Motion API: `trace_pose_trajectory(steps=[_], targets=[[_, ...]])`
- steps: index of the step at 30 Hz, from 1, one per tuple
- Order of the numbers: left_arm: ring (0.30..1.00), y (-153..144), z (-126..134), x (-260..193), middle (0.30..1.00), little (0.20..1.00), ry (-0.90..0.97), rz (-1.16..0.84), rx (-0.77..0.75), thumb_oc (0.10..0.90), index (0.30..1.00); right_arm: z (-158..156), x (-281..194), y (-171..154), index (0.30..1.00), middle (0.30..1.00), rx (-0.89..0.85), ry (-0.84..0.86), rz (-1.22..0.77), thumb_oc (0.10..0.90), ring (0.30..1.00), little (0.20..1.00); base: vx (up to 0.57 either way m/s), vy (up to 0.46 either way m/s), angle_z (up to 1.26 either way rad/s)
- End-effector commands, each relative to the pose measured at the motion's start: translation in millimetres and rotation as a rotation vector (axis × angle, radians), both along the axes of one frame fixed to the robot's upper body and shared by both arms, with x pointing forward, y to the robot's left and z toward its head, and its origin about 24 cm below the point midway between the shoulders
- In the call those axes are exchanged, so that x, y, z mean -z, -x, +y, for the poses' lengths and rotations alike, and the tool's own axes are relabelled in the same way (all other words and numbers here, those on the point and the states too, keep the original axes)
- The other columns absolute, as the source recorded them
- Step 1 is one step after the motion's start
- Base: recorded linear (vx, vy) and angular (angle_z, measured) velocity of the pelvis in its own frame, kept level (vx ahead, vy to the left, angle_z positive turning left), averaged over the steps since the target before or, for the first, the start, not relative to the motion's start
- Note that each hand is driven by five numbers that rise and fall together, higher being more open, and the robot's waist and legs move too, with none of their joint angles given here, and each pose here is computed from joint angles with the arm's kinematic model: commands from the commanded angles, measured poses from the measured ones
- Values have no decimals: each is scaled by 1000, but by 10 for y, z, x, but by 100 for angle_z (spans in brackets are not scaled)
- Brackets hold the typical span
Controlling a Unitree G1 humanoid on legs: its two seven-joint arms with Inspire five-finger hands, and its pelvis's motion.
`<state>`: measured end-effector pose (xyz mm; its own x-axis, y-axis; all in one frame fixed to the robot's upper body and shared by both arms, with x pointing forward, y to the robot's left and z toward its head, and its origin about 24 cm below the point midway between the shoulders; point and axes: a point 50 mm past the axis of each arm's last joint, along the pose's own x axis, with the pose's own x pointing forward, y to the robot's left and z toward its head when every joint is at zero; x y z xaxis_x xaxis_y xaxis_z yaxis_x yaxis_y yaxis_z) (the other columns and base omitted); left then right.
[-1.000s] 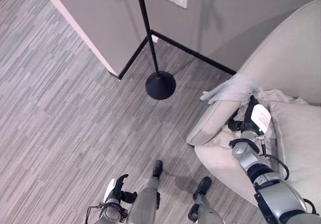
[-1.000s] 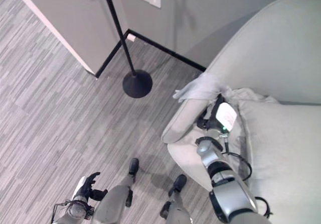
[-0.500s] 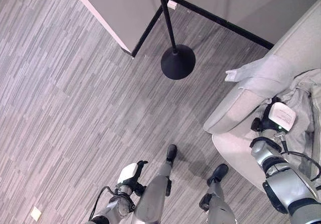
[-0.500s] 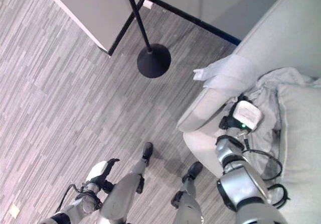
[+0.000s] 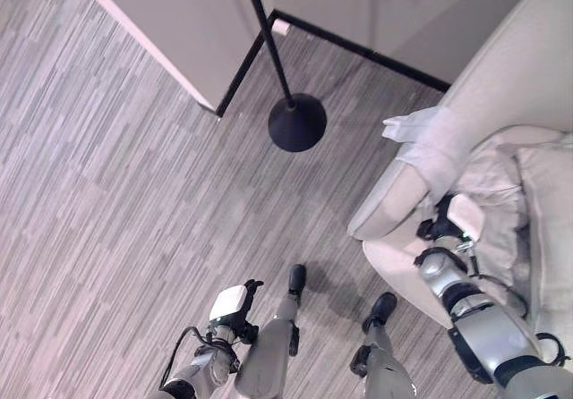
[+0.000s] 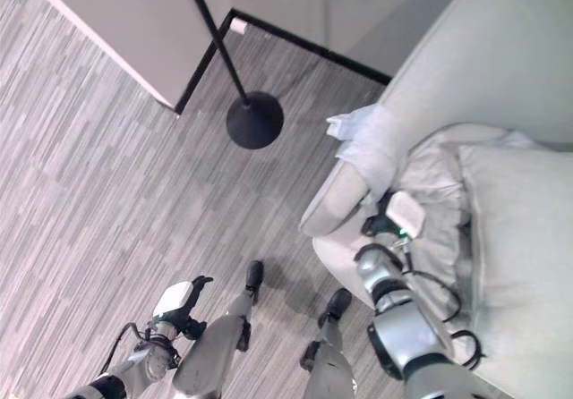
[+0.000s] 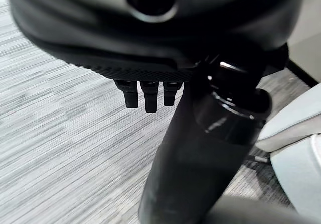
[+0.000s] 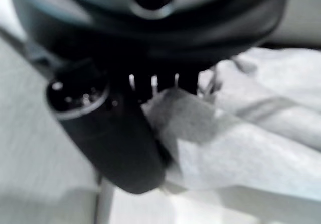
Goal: Hang the clothes on the sofa on the clothes rack.
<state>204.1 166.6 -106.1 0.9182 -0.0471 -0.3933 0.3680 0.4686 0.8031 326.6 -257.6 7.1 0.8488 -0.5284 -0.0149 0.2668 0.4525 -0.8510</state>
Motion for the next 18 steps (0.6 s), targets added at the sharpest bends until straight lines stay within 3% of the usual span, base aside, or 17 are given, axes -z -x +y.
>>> trace_pose_trajectory(steps=[1,6,10,11,13,14,15,18], targets=[[900,144,-90,91,900,900,23,20,-13,800,900,-28,150,132,300,300,32,-58,17,400,300,300,8,-43,-9],[900,251,67,175,900,900,35,81,-157,800,900,255,211,152,300,300,84,-453,-157,400,300,300,18,-47,-9],[900,296,183,160,900,900,51,83,-209,800,900,684,105,190,300,300,-19,-846,-331,400,300,300,21,-66,-13],[900,297,183,160,900,900,51,83,-209,800,900,685,105,191,300,300,-19,-846,-331,400,300,300,19,-46,-10],[900,326,238,127,900,900,64,76,-203,800,900,928,69,304,300,300,-117,-1082,-371,400,300,300,34,-67,-13],[900,326,238,127,900,900,64,76,-203,800,900,928,69,304,300,300,-117,-1082,-371,400,300,300,52,-96,-7],[900,327,253,95,900,900,75,68,-186,800,900,1060,0,331,300,300,-185,-1212,-389,400,300,300,46,-79,-11],[900,333,254,81,900,900,103,86,-178,800,900,1267,-181,322,300,300,-288,-1393,-429,400,300,300,43,-80,-8]])
